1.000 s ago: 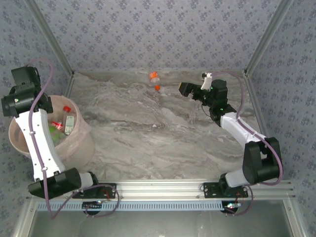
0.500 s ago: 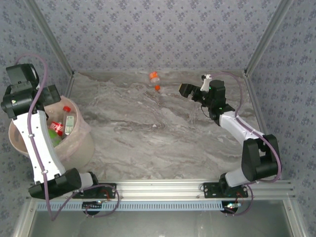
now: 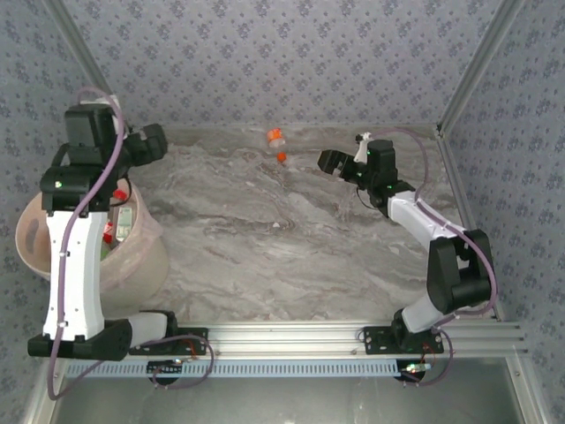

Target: Put the plastic bottles in the bin

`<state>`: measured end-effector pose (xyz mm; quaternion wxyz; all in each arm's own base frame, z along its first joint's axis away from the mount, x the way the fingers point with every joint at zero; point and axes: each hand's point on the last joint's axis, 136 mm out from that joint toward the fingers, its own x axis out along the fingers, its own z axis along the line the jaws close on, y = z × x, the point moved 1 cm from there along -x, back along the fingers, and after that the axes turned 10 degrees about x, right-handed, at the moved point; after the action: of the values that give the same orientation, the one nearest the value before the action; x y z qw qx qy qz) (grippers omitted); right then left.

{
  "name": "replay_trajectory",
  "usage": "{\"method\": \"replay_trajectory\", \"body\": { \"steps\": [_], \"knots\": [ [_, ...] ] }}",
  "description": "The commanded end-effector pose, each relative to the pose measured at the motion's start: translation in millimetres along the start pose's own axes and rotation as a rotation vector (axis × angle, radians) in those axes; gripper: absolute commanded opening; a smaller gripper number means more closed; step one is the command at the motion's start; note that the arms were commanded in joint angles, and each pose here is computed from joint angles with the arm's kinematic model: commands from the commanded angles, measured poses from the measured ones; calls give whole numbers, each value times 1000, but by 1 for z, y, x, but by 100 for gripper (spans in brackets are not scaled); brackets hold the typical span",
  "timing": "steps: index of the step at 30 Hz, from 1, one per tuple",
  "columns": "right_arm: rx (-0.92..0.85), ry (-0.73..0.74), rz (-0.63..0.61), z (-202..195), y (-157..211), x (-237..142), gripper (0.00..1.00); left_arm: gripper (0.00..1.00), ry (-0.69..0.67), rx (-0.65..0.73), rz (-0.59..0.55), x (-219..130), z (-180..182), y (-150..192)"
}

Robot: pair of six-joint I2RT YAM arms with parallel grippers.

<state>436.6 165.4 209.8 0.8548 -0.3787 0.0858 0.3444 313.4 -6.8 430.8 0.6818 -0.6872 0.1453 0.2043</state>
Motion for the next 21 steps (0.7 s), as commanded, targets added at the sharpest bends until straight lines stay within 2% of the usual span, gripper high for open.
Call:
{"method": "replay_trajectory", "body": {
  "steps": [1,7,10,15,21],
  "knots": [
    [-48,10,51,4,5,15,100,98,71,-58,-87,4,-23,-13],
    [-107,69,80,11,9,51,100,98,387,-109,-66,14,-89,-4],
    [-109,108,94,10,13,75,98,98,487,-136,-64,21,-113,1],
    [-117,167,117,10,21,120,93,98,552,-148,11,40,-132,16],
    [-125,288,178,-7,38,175,88,98,530,-152,72,63,-136,33]
  ]
}}
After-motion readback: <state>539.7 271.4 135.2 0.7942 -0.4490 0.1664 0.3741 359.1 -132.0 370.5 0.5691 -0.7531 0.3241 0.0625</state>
